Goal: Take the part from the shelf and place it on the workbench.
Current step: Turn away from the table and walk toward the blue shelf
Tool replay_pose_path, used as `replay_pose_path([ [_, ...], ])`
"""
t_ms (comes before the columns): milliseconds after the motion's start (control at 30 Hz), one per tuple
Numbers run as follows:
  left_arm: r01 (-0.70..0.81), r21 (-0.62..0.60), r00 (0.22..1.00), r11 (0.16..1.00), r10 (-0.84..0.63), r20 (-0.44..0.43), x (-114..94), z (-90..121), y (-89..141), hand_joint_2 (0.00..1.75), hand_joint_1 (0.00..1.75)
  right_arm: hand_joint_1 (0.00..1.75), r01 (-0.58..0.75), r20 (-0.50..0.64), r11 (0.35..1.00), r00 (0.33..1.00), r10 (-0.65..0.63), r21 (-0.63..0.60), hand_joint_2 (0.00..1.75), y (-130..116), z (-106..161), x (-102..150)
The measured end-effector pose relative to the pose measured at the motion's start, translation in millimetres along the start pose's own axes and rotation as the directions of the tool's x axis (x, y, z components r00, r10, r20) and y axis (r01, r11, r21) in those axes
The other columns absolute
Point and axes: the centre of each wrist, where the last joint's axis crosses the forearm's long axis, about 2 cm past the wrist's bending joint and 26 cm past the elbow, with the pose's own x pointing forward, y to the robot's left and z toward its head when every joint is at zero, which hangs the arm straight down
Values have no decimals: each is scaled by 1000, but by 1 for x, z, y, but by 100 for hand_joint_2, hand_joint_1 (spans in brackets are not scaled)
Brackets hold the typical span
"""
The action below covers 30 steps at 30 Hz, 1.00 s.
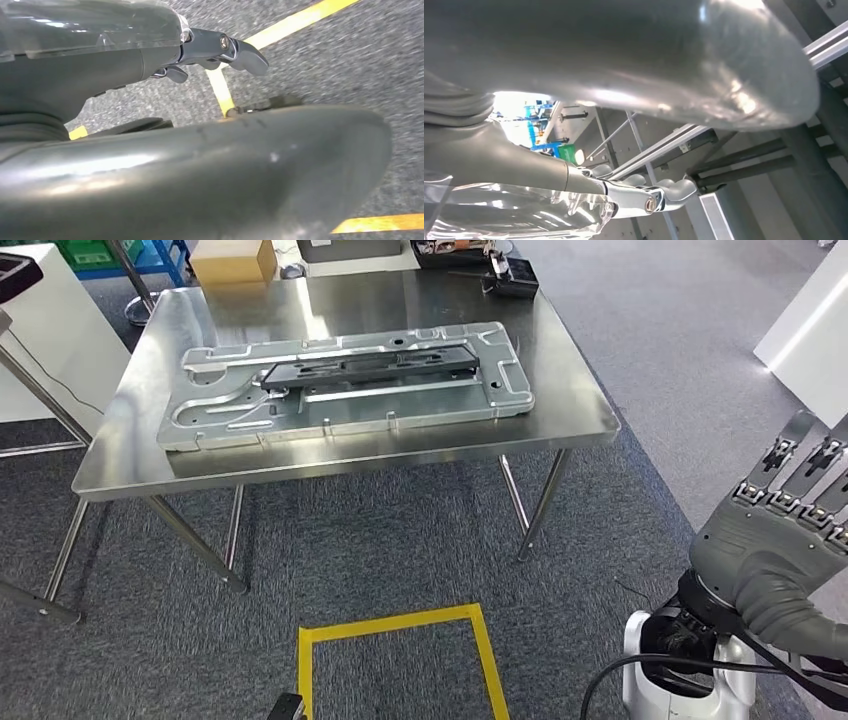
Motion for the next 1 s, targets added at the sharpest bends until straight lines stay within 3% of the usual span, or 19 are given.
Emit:
replay_pose_path([
  [333, -39, 8, 999, 999, 38, 17, 5, -2, 5, 0, 0, 0, 48, -30, 999, 998, -47, 14, 0, -1, 0, -18],
  [1000, -87, 34, 996, 996, 88, -29, -21, 4, 4, 0, 0, 0, 103, -60, 994, 993, -105, -35, 0, -4, -3, -39],
])
